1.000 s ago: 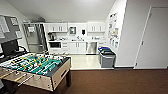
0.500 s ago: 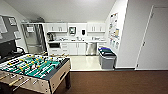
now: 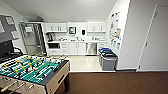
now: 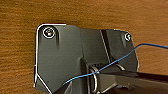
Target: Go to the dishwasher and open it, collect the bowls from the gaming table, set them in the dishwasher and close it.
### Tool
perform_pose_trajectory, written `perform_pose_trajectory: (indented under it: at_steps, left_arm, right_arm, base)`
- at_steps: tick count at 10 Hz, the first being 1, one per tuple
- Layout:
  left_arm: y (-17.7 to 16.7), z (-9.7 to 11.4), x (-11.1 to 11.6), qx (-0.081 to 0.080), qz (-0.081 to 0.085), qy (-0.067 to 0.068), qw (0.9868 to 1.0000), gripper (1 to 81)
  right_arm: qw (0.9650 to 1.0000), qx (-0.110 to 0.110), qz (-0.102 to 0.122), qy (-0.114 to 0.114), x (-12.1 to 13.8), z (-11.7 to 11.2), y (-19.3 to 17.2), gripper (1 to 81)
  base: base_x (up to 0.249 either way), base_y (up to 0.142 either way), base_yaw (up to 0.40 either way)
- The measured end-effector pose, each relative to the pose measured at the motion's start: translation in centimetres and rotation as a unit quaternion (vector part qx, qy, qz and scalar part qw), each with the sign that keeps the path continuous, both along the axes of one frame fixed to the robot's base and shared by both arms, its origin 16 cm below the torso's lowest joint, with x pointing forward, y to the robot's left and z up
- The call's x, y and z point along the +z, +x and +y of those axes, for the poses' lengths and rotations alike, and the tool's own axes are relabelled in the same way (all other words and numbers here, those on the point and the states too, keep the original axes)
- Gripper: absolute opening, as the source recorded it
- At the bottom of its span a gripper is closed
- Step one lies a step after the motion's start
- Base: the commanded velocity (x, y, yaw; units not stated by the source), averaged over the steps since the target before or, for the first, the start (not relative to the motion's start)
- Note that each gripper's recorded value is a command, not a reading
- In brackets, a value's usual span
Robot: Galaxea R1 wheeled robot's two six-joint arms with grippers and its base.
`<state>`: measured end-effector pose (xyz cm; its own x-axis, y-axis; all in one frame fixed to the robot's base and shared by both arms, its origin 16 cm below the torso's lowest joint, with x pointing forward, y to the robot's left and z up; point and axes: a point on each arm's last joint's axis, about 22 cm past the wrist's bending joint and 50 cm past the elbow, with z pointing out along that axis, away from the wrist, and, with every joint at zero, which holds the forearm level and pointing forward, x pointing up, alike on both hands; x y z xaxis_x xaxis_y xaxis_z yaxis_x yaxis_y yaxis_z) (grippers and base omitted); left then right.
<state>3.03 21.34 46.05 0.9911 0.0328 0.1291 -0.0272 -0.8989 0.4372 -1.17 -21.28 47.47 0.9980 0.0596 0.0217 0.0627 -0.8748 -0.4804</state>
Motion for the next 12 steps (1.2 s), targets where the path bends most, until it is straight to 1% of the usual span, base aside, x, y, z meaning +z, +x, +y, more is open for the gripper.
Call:
perform_pose_trajectory:
  at_steps: [2, 8, 9, 11, 12]
  left_arm:
    - [0.2, -0.2, 0.0, 0.0, -0.002, -0.001, 1.0, 81.1]
    - [0.2, -0.2, 0.0, 0.001, -0.001, -0.001, 1.0, 81.1]
    - [0.2, 0.0, -0.1, 0.001, -0.001, 0.001, 1.0, 81.1]
    - [0.2, 0.8, -0.4, 0.002, -0.002, 0.011, 0.9999, 81.1]
    - [0.3, 0.9, -0.5, 0.002, -0.002, 0.014, 0.9999, 81.1]
  right_arm:
    - [1.0, 0.0, -0.002, 0.0, 0.0, 0.0, 0.3, 81.1]
    - [1.0, -0.001, -0.003, 0.0, 0.0, 0.0, 0.5, 81.1]
    - [1.0, -0.002, -0.003, 0.0, 0.0, 0.0, 0.5, 81.1]
    - [0.9999, -0.008, -0.013, -0.001, 0.0, -0.2, 1.1, 81.1]
    - [0.9999, -0.007, -0.013, -0.001, 0.0, -0.2, 1.0, 81.1]
  base:
    - [0.181, 0.0, 0.0]
    - [0.187, 0.0, 0.0]
    - [0.189, 0.0, 0.0]
    - [0.19, 0.0, 0.0]
    - [0.19, 0.0, 0.0]
